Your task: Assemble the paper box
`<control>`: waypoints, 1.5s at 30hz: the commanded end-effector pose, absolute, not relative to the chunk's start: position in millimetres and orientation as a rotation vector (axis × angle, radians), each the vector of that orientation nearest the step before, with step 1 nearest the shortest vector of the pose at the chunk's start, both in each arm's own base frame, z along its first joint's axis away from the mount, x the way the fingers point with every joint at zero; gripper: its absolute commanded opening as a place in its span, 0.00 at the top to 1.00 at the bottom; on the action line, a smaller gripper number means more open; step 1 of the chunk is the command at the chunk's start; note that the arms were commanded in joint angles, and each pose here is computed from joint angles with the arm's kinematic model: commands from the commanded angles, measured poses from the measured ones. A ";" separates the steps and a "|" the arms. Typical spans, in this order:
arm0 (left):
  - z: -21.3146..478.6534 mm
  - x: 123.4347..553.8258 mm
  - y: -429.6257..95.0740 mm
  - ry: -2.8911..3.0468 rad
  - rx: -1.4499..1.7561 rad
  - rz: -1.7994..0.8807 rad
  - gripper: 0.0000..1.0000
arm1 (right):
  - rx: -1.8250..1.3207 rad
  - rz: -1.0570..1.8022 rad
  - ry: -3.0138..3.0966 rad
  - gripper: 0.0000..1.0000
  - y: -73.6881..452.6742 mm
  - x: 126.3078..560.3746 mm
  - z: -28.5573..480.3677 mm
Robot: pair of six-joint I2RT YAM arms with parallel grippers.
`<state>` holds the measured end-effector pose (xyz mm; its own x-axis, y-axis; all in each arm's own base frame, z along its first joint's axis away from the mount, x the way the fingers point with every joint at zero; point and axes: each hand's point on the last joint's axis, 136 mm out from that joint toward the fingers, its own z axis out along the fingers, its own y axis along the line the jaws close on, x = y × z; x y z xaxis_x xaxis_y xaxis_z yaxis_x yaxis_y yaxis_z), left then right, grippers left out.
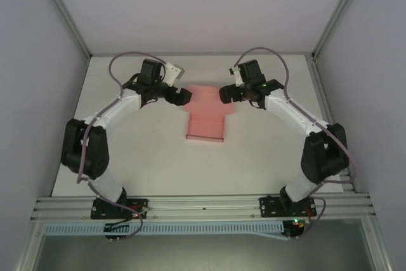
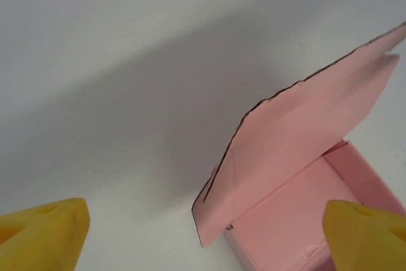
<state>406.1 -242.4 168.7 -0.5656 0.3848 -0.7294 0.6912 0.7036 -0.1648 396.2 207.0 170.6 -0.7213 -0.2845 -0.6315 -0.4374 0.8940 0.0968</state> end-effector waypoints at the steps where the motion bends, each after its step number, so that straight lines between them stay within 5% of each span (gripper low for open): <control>1: 150.9 389.1 -252.9 2.224 1.052 -0.633 0.13 | -0.810 0.441 2.515 0.17 221.2 373.6 141.6; 5: 140.5 395.3 -256.2 2.239 1.095 -0.636 0.25 | -0.830 0.419 2.587 0.28 215.4 378.7 123.4; 11: 136.9 397.6 -261.7 2.238 1.108 -0.666 0.64 | -0.812 0.398 2.582 0.38 213.4 382.8 121.1; 26: 146.1 393.2 -269.0 2.191 1.116 -0.733 0.98 | -0.792 0.353 2.566 0.53 206.3 383.6 136.1; 32: 154.4 389.3 -269.9 2.166 1.052 -0.738 1.00 | -0.749 0.312 2.578 0.79 198.6 380.5 142.8; 38: 172.0 391.4 -262.3 2.138 0.859 -0.579 1.00 | -0.659 0.303 2.558 0.94 203.7 382.0 149.3; 45: 186.5 399.3 -257.9 2.160 0.518 -0.348 1.00 | -0.292 0.099 2.430 0.99 211.6 398.2 168.0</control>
<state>384.4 -265.3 166.4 -0.5431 0.3760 -0.7508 0.6412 0.7630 -0.0817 385.5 217.4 151.5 -0.7667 -0.3318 -0.5496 -0.4183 0.9076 0.0356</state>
